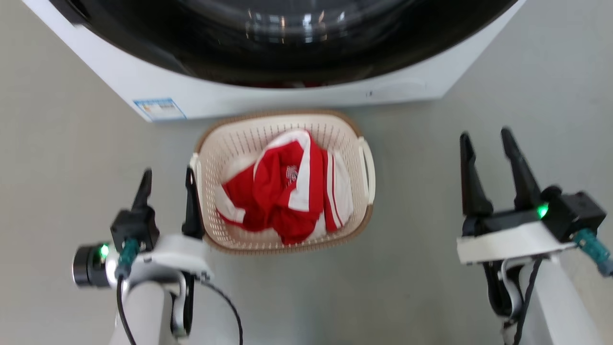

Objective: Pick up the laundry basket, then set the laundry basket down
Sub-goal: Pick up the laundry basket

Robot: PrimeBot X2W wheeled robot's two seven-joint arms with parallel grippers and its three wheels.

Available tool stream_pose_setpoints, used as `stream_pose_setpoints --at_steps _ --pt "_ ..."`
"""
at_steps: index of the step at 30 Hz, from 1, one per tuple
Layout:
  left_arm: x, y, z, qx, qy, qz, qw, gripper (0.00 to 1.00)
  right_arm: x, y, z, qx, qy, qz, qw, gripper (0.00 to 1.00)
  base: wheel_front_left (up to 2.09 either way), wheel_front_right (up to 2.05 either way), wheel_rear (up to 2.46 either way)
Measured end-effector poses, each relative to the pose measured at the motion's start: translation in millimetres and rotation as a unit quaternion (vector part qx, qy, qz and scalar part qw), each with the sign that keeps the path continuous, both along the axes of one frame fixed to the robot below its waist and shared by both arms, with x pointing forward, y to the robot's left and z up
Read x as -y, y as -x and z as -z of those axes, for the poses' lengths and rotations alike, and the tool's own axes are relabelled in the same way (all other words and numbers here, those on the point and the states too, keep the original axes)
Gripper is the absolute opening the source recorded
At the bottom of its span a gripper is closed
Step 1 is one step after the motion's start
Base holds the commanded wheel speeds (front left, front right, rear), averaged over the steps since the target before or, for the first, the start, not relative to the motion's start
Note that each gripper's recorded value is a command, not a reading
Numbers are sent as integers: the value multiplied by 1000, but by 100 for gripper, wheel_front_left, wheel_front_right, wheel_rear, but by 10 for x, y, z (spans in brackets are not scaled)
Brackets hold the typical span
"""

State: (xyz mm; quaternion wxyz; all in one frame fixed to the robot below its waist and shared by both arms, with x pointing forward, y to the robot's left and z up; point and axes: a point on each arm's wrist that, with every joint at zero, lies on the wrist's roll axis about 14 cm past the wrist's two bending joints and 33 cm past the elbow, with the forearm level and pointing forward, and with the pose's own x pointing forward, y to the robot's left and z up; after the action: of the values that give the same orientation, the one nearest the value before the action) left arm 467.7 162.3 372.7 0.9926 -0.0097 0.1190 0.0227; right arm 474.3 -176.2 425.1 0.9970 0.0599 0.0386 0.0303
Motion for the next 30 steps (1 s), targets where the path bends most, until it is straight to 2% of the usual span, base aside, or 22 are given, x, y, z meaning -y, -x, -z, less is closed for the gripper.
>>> stream_pose_setpoints --at_steps 13,30 --pt "-123 837 -666 58 -6 -23 998 100 20 712 -433 25 -6 6 1000 100 0 0 0" --pt "-174 1354 -940 94 -3 -31 995 100 13 1181 -582 42 -17 9 999 100 0 0 0"
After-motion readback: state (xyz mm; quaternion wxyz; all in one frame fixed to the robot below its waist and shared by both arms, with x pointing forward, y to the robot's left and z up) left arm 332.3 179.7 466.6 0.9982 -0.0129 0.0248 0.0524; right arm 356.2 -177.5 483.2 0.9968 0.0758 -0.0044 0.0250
